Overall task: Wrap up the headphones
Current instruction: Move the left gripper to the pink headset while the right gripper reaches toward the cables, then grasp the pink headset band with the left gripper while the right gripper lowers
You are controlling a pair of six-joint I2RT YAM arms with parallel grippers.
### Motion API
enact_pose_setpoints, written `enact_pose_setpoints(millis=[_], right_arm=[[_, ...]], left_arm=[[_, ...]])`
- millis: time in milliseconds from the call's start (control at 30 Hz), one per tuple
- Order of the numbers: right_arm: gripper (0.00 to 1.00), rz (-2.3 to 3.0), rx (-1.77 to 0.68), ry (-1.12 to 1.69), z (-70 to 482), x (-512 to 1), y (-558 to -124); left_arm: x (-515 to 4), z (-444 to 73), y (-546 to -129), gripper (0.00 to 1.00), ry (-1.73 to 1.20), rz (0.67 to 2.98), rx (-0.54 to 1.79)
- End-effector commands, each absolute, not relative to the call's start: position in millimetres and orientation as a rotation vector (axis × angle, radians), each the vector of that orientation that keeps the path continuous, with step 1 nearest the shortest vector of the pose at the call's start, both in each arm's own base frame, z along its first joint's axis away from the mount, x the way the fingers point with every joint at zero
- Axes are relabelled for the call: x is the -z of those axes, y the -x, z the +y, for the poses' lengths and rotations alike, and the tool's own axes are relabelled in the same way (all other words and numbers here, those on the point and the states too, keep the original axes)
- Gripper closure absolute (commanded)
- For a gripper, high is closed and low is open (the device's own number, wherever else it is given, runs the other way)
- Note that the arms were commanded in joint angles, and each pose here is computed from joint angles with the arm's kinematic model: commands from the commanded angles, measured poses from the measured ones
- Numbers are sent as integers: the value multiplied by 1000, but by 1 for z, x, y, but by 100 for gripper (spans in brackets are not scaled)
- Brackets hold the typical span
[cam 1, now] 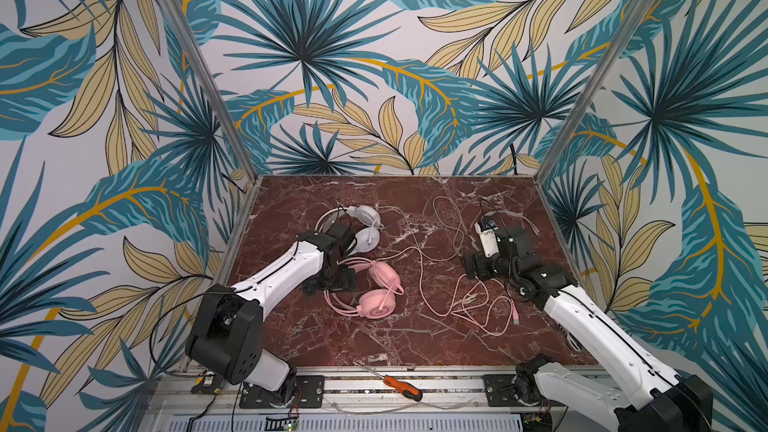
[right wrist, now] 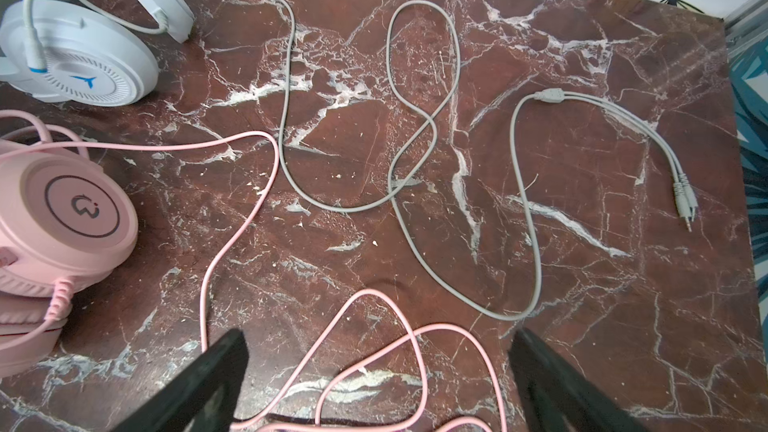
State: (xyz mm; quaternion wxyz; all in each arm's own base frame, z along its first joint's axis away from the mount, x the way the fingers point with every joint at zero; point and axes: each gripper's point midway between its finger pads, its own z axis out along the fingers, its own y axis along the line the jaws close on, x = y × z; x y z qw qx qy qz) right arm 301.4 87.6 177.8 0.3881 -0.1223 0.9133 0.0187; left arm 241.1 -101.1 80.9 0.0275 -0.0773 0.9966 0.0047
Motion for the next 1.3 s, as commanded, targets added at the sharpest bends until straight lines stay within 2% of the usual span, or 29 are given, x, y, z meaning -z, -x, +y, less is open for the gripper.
enact_pose_setpoints(millis=[0, 267, 767, 1267], right_arm=[[0, 2325, -17, 291, 84, -174, -303], [0, 2291, -19, 222, 83, -182, -308], [0, 2271, -93, 181, 97, -190, -315], [0, 2321, -73, 282, 105, -184, -321]], left_arm=[[-78, -92, -251, 3, 201, 3074, -42], [-64, -96, -264, 6, 176, 3050, 50], [-35, -90, -256, 43, 204, 3108, 19], [-19, -86, -258, 56, 140, 3139, -35]])
